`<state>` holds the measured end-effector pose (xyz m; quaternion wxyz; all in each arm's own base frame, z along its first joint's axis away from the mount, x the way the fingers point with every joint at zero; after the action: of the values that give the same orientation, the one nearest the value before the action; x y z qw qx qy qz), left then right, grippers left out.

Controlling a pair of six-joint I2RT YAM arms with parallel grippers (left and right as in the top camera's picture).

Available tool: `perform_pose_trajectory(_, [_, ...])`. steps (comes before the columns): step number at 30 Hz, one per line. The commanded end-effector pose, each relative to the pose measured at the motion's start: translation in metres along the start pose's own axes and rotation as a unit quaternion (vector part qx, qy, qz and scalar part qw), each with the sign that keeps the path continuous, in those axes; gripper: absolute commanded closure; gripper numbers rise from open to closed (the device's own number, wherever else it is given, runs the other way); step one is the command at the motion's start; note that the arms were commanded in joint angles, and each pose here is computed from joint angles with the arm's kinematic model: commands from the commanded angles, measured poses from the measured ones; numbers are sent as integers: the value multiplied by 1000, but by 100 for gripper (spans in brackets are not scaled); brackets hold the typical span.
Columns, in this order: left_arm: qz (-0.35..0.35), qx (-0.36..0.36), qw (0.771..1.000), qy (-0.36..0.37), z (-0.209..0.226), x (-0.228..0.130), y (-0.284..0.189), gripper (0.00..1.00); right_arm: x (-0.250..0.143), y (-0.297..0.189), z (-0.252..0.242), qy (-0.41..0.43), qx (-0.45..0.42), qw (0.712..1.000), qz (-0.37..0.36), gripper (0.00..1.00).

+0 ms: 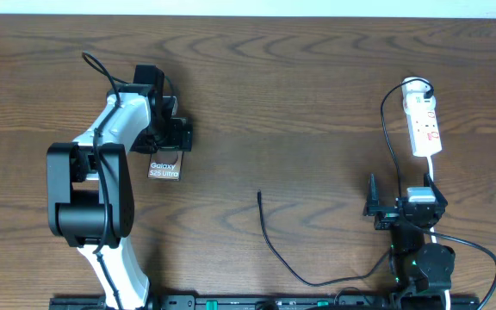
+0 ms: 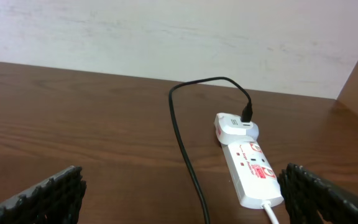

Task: Plug charger to phone and switch on socket
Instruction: 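Lower the left gripper and close it on the phone's bottom edge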

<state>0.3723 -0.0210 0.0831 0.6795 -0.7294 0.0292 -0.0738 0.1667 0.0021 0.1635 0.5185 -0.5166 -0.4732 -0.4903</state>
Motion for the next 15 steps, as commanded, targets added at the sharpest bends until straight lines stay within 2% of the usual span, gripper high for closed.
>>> perform_pose_trajectory(1, [12,4,1000,3,1,-4,5,2,0,0,0,-7,-2,1000,0,1])
perform_pose_trajectory(15, [14,16,1000,4,3,-6,8,2,0,0,0,-7,-2,1000,0,1])
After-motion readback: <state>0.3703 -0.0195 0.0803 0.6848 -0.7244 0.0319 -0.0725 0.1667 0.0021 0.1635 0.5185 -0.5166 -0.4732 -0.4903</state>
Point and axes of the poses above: each gripper's point midway between its finger pads, its own y axis out along the fingers, its own z axis along the line the jaws close on, x = y × z, the point moved 8 cm from there along -y, back along the fingers, and after that the axes turned 7 degrees about y, right-handed, at the moved point
